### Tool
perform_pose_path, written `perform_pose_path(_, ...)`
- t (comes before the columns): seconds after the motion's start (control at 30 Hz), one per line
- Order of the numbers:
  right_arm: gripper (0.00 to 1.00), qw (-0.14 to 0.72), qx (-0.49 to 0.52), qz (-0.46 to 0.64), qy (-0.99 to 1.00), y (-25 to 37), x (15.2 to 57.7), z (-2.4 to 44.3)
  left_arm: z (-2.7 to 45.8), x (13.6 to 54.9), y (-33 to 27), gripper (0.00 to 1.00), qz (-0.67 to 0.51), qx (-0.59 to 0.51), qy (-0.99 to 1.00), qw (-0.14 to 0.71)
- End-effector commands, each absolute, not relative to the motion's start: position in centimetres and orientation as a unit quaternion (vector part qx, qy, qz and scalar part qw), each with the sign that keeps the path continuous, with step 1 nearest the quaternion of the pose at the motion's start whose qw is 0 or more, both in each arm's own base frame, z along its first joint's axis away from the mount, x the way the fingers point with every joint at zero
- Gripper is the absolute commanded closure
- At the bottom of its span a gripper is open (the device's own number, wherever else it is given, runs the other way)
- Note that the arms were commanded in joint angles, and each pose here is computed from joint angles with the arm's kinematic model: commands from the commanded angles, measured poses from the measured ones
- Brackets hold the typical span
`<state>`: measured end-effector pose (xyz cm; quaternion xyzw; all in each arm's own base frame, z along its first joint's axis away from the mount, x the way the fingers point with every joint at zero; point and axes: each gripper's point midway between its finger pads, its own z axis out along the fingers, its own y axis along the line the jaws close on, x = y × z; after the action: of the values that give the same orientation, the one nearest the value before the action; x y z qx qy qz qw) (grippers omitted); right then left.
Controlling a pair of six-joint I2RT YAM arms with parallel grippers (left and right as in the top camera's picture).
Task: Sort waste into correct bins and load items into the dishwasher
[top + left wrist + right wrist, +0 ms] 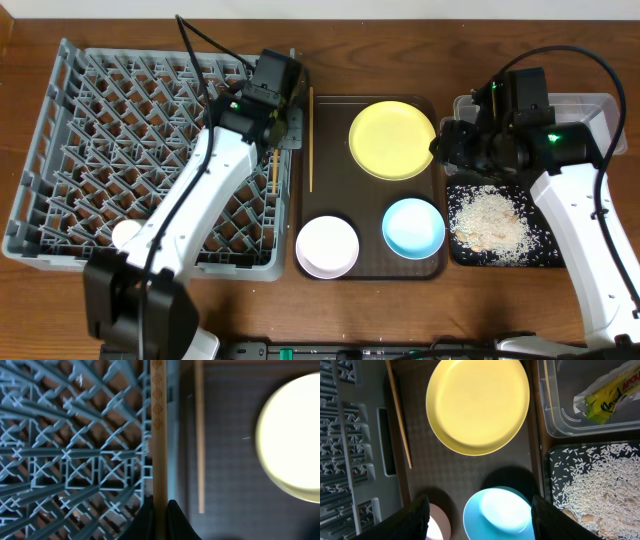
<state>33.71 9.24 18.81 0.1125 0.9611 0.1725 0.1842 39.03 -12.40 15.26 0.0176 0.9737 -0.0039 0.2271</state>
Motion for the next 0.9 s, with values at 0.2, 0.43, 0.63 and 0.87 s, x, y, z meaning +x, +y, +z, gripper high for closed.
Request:
perform_pose_path(0.2, 0.37, 0.184, 0.104, 0.165, 0.963, 9.3, 33.7, 18.7, 10.0, 39.0, -10.9, 0.92, 0.036, 0.025, 0.984, 0.173)
perform_pose_path(0.43, 0.38, 0.184, 0.104, 0.165, 0.963, 9.3, 33.7, 18.7, 10.1, 39.3, -11.0, 0.78, 0.035, 0.028, 0.983, 0.179)
perform_pose_path(0.63, 0.38, 0.184, 0.104, 0.165, 0.963, 9.3, 33.7, 18.7, 13.0, 39.2, -11.0, 0.73, 0.028, 0.027, 0.979, 0.200)
perform_pose_path(0.87, 0.38, 0.184, 0.104, 0.165, 0.963, 9.3, 33.7, 18.7, 20.5, 38.9, -15.1, 0.63, -0.069, 0.056, 0.954, 0.287)
